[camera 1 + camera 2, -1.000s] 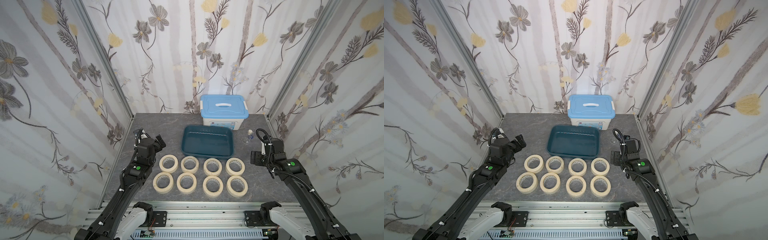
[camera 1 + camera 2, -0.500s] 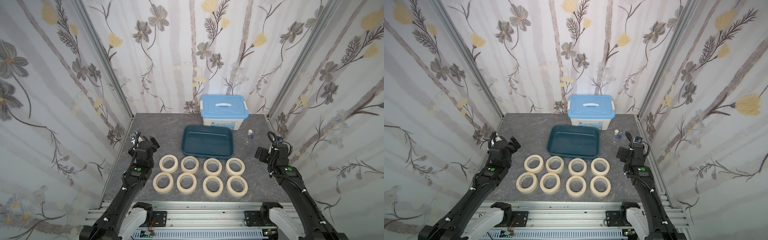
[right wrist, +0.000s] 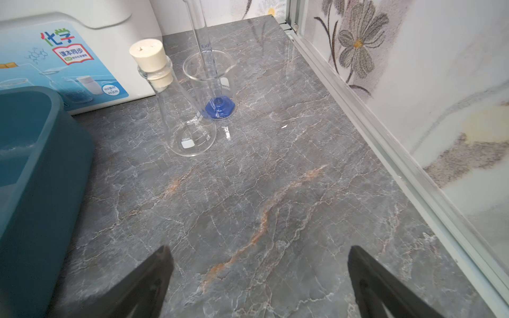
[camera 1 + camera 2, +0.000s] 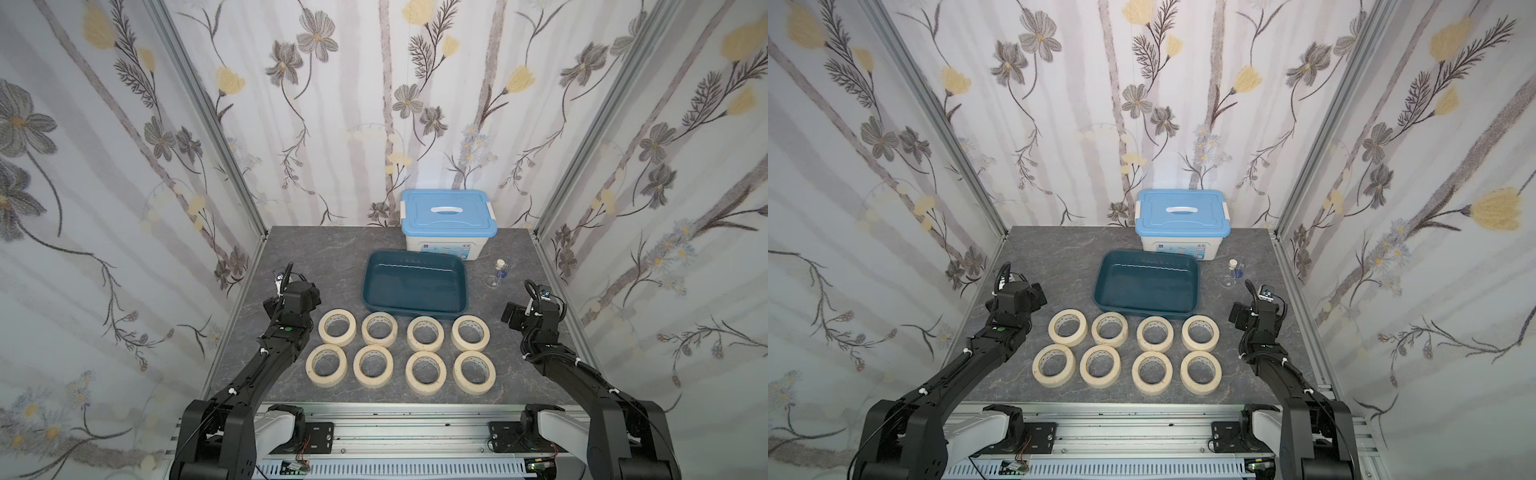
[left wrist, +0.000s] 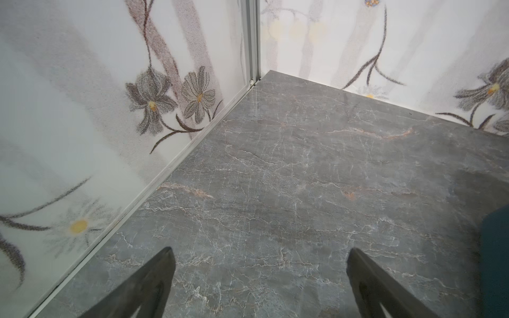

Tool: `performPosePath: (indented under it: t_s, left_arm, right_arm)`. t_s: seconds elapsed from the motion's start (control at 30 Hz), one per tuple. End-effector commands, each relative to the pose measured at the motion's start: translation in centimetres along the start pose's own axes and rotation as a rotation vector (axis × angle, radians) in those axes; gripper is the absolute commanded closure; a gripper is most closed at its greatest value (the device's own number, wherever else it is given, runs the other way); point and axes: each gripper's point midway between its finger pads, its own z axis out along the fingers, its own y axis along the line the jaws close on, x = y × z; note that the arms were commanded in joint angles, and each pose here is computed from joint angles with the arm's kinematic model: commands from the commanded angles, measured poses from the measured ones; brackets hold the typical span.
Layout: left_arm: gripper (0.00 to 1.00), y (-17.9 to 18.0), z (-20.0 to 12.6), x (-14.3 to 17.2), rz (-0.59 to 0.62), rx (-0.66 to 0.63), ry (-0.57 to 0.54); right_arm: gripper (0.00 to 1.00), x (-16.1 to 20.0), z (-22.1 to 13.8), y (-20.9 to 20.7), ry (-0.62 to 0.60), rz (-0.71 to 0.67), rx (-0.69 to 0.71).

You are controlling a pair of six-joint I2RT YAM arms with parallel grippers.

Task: Take out the art tape in the storage box
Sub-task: Reset both arms

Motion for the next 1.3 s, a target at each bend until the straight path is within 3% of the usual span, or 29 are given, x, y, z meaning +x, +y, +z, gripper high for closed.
performPosePath:
  t_s: [0.0, 0.13, 0.5, 0.8, 0.97, 1.17, 1.27]
  left_arm:
    - [0.0, -0.8, 0.4, -0.6, 0.033, 0.036, -0.061]
    - [0.0, -1.2, 1.2, 0.5, 0.065, 0.058, -0.069]
    - [0.0, -2.7, 2.1, 2.7, 0.089, 0.143, -0.082]
    - [0.0, -3.9, 1.9, 2.9, 0.109, 0.223, -0.134]
    - [0.0, -5.5, 2.2, 2.9, 0.191, 0.29, -0.16]
    - [0.0, -3.7, 3.4, 3.9, 0.093, 0.274, -0.198]
    - [0.0, -4.0, 4.0, 4.4, 0.101, 0.279, -0.201]
  right_arm:
    - [0.0, -2.9, 0.9, 2.1, -0.144, -0.006, -0.097]
    - [0.0, -2.4, 2.0, 4.0, -0.115, -0.03, -0.181]
    - [0.0, -1.7, 0.2, 6.6, -0.241, -0.133, -0.303]
    - [0.0, -0.6, 1.1, 7.2, -0.212, -0.166, -0.298]
    - [0.0, -0.9, 1.3, 7.3, -0.218, -0.177, -0.268]
    - [0.0, -0.8, 1.5, 7.3, -0.206, -0.186, -0.25]
    - [0.0, -0.9, 1.6, 7.4, -0.204, -0.19, -0.242]
